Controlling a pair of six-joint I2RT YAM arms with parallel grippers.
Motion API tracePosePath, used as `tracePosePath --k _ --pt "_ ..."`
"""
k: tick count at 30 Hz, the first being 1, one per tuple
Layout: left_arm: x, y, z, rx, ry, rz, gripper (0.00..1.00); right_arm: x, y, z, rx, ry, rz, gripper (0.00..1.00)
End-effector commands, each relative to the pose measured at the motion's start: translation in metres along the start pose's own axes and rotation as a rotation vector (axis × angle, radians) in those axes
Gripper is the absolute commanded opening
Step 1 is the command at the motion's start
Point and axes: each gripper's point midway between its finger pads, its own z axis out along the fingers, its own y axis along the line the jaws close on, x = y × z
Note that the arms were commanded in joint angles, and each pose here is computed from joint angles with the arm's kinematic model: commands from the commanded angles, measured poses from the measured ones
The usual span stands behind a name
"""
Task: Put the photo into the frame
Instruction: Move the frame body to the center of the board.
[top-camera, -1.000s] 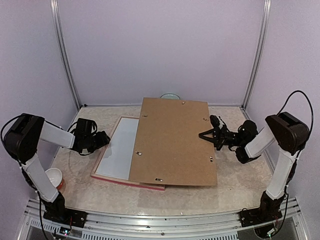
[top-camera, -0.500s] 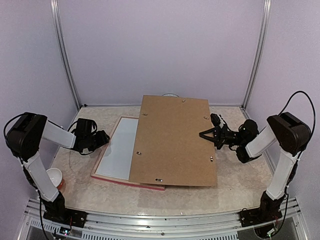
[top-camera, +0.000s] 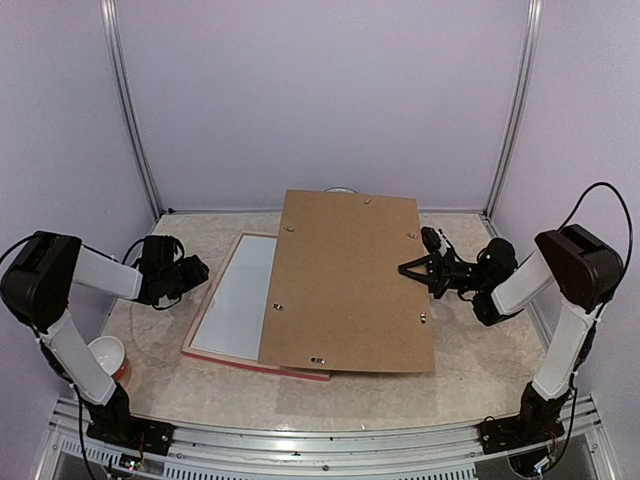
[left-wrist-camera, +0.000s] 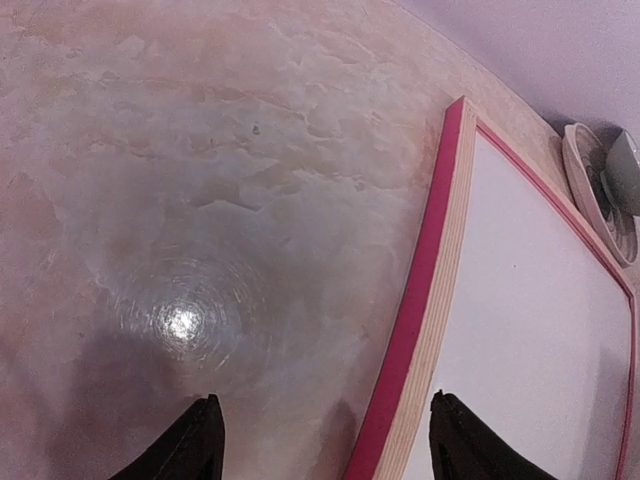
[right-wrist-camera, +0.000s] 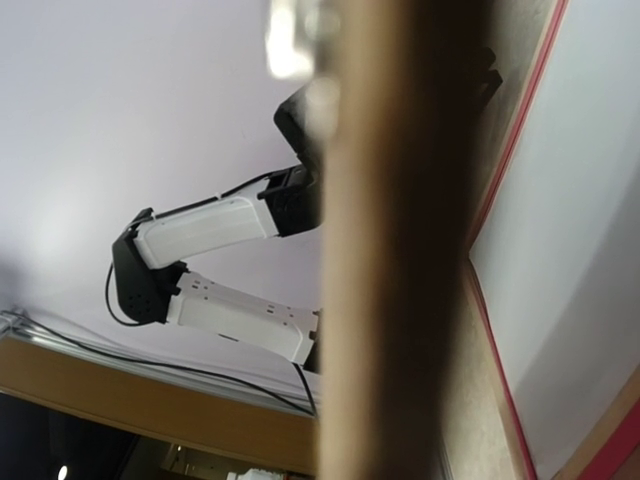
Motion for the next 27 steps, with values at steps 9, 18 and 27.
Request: tracePosePath --k 9,18,27 --pt "0.02 -0.015 0.022 0.109 0.099 -0.007 0.66 -0.009 0.023 -0.001 -0.026 -0.011 -0.113 0.0" --pt "0.037 -0.025 0.027 0.152 0.147 0.011 0.61 -0.009 0.018 -0.001 -0.022 -0.014 -0.104 0.0" --pt "0.051 -0.035 0.026 0.182 0.179 0.026 0.52 -0.008 0.015 -0.001 -0.02 -0.015 -0.1 0.0"
